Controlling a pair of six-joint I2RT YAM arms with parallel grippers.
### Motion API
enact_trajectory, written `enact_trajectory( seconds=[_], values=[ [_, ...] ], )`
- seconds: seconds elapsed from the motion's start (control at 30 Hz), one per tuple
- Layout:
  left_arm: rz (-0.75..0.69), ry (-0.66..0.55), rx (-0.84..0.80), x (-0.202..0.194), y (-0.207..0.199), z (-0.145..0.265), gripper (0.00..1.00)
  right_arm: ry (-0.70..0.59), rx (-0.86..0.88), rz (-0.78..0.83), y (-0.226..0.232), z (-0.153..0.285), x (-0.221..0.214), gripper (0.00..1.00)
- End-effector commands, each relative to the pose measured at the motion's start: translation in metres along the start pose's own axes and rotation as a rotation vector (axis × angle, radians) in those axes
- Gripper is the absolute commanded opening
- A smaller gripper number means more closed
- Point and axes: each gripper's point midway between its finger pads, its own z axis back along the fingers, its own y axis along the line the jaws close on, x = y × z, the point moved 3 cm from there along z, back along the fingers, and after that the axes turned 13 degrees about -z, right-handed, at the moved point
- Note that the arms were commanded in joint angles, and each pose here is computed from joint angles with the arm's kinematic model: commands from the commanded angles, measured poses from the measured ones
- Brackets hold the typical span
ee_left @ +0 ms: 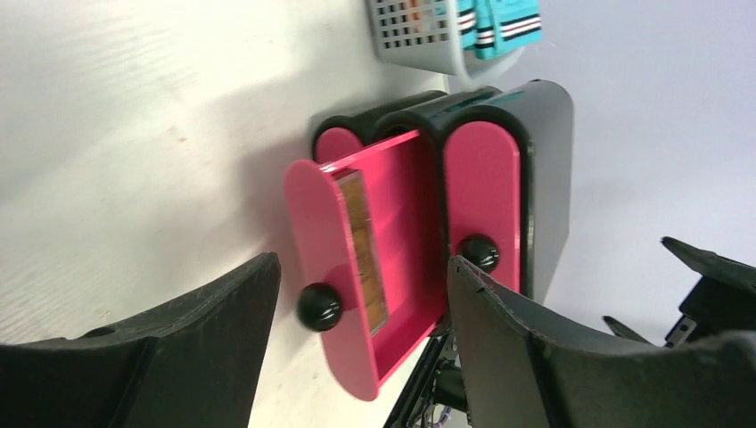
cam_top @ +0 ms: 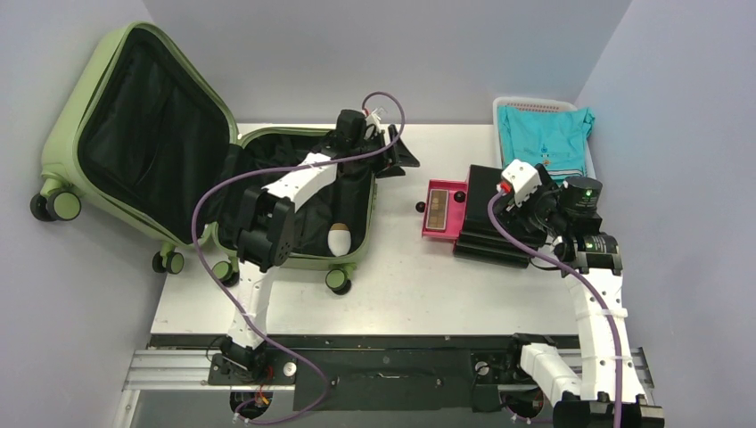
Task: Open, take out, and arrange the luggage
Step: Close the drawer of the storage box.
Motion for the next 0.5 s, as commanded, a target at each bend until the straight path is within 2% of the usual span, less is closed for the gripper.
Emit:
enact_trajectory(
  seconds=[0.0,0.27,0.47],
  values=[
    [-0.029,-0.035,-0.034,0.006,0.011,0.003,0.64,-0.072,-0.086,-0.083,-0.015,0.002,0.02,0.76],
    [0.034,0.005,-0.177,-0.021,0.014,-0.023,0.59,-0.046,-0.267,-0.157,-0.043,0.01,0.014,0.78],
    [0.062,0.019,-0.199,-0.035,0.018,-0.037,0.54,-0.053,-0.3,-0.183,-0.049,0.01,0.009,0.78]
  ],
)
